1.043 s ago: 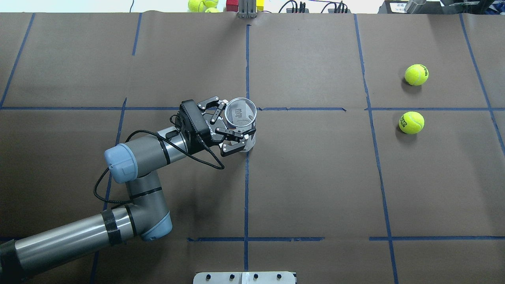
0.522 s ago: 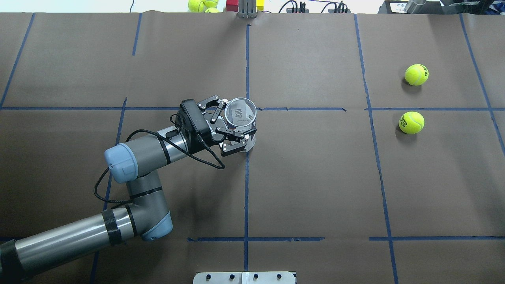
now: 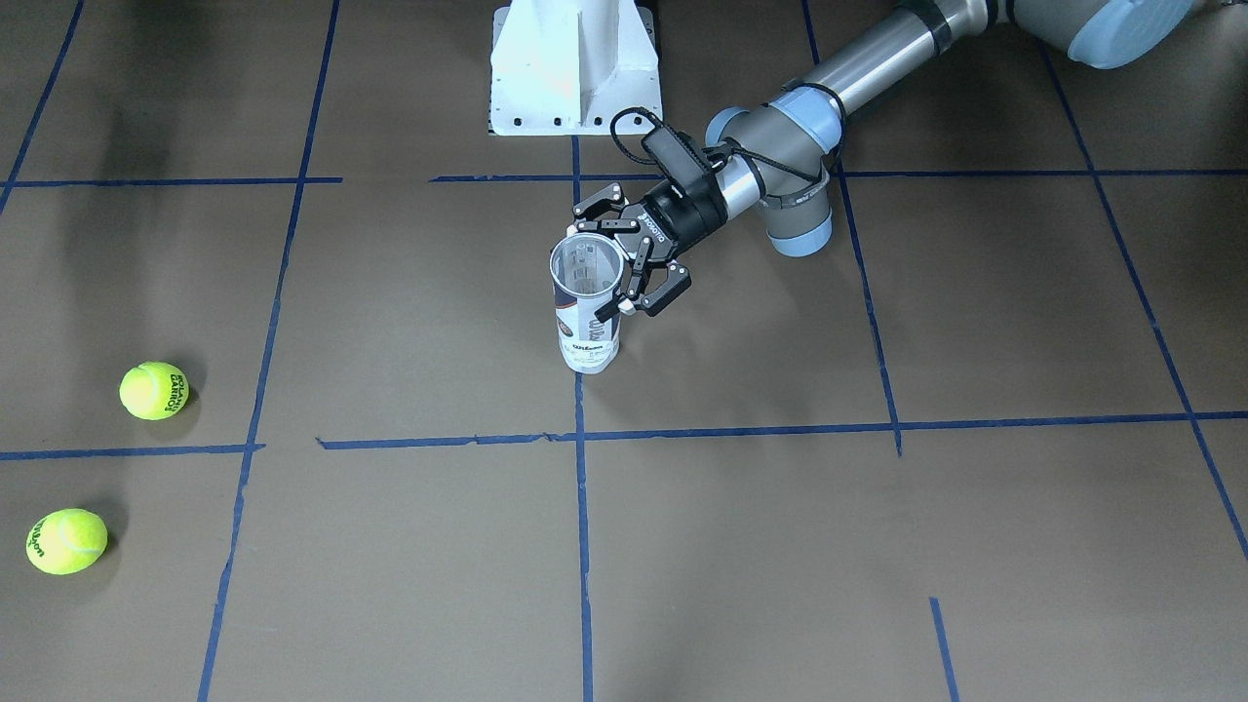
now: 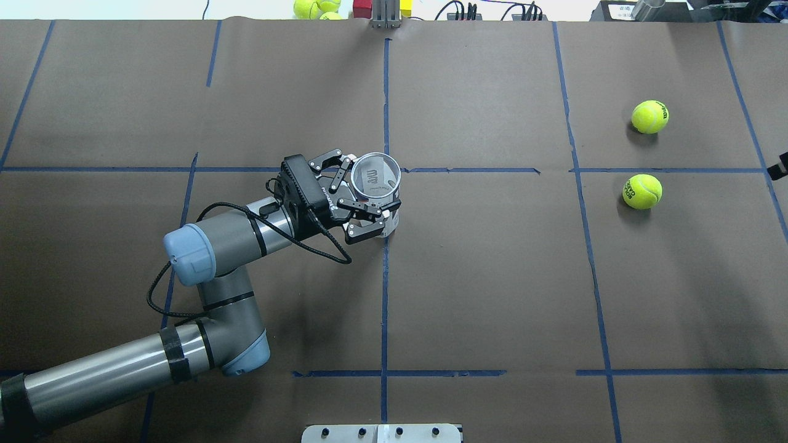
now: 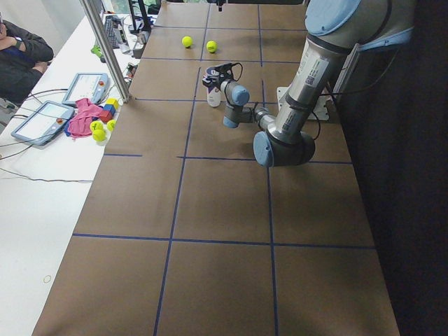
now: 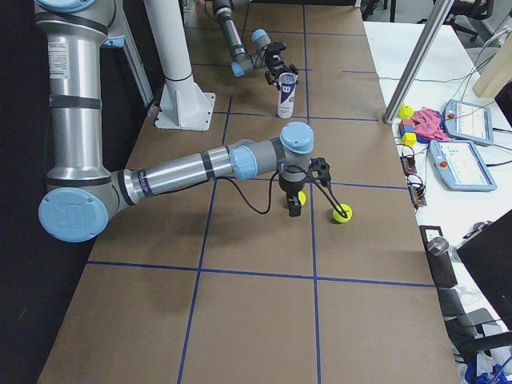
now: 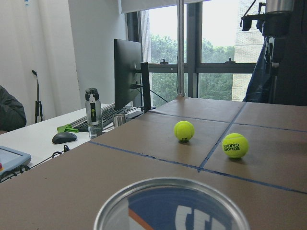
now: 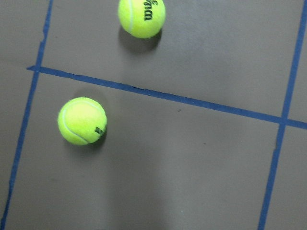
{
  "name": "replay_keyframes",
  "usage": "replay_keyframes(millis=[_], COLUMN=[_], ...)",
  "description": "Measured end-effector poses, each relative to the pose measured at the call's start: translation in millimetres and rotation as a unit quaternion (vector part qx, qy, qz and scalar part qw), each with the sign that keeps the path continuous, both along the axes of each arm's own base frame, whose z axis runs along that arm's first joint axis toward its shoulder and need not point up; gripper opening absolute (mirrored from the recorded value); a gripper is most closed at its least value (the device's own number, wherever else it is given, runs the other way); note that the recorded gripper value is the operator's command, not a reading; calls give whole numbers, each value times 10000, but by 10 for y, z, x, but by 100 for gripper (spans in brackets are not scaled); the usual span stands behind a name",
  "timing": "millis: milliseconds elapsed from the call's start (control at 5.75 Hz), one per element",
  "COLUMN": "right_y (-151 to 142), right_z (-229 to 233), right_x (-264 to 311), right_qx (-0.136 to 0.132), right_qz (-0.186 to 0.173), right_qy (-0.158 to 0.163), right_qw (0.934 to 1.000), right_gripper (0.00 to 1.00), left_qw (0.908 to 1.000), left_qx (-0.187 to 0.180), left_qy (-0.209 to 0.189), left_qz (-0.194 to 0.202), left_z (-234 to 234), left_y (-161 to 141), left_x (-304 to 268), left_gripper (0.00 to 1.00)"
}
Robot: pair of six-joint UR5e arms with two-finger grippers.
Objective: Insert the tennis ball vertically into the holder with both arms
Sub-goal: 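Reach the right gripper to the nearer yellow tennis ball and grasp it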
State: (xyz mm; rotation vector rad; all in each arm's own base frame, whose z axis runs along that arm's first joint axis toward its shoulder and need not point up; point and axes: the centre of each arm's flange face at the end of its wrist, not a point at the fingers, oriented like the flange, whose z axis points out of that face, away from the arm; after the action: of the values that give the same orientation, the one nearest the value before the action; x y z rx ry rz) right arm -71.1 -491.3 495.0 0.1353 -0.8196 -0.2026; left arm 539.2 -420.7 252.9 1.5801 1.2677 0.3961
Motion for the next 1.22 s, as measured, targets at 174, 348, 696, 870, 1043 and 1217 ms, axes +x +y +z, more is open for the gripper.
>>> replay_keyframes(millis=[174,348,696,870,1043,1217], right_y=[-135,-237,-273,-246,-249,-270], right_z=[-232,-317,-182,-100,17,164], right_x=[-406,-806,-1330,-1539,-1660,-1727], right_qx=[-8,-18,50,99,199,293], right_qz=[-34,40,230,239,225,219], right_qy=[65,253,232,182,156,132], right_qw=[10000,9997,9995,9995,9994,9992], right_gripper=[100,100,100,100,100,100], left_qw=[10000,10000,10000,10000,10000,10000], left_qx=[-2,-3,-4,-4,-5,-5], left_qy=[0,-1,-3,-1,-4,-5], left_qz=[-1,-1,-1,-1,-1,3], left_z=[1,3,6,7,7,7], left_y=[3,4,4,4,4,7], left_x=[0,0,2,1,2,5], left_gripper=[96,96,96,96,96,96])
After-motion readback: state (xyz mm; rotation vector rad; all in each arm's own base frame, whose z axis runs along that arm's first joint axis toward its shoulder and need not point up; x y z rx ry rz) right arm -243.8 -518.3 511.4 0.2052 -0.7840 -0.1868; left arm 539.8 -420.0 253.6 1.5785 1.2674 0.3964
